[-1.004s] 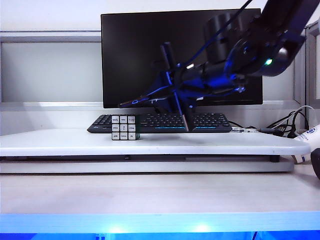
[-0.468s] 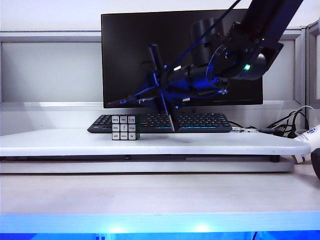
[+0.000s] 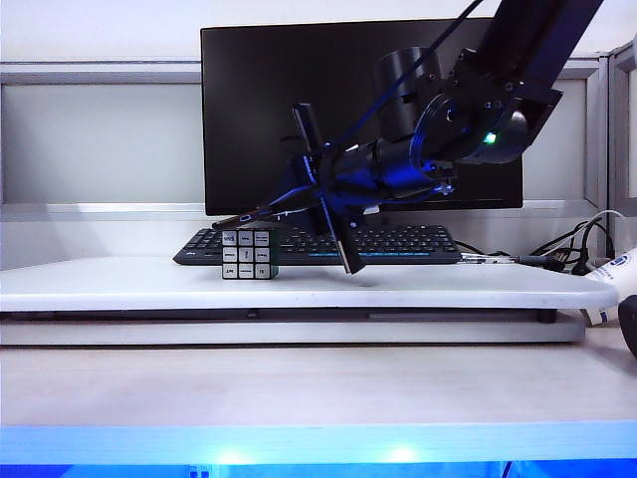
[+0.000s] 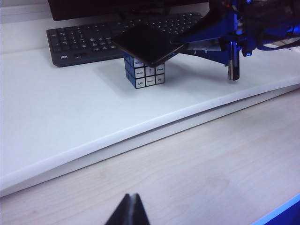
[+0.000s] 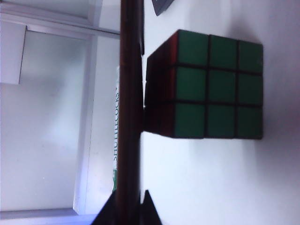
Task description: Put the phone on top of the Rubik's Cube.
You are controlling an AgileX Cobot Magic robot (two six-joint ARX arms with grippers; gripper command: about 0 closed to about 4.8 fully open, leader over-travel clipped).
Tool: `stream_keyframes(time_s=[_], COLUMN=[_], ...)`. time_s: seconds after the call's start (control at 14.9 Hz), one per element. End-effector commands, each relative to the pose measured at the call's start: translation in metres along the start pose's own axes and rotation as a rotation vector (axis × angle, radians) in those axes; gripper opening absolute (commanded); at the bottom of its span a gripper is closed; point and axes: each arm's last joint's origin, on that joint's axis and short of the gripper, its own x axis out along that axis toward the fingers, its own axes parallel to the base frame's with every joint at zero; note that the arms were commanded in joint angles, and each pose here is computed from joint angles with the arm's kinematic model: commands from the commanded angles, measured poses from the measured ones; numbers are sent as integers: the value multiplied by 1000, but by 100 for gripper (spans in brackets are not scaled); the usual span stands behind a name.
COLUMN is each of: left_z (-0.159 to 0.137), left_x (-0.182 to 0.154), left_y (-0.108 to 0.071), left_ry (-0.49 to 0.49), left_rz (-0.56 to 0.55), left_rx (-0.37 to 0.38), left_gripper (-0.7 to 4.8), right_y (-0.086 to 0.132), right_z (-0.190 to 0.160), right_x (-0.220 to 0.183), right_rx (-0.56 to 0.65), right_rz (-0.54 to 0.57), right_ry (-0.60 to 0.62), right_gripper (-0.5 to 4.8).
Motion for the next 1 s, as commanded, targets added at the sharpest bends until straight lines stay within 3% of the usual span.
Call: stream_keyframes(time_s=[0.07, 0.54, 0.8, 0.94, 1.0], left_z=[-2, -2, -2, -2, -2], left_x=[0, 0, 0, 0, 0], left_y=[0, 0, 0, 0, 0], left_ry=[12, 12, 12, 12, 12], left_rz=[0, 0, 0, 0, 0], left_rx=[-1, -1, -1, -1, -1], left_gripper=[-6, -6, -6, -6, -6], right_y=[7, 7, 7, 7, 7], right_z=[3, 3, 3, 3, 3], right_x=[0, 0, 0, 0, 0], right_rx=[-24, -22, -20, -18, -16], right_rz=[34, 32, 31, 32, 31], right_ry=[-36, -39, -39, -39, -39], right_gripper=[-9, -8, 68, 74, 119])
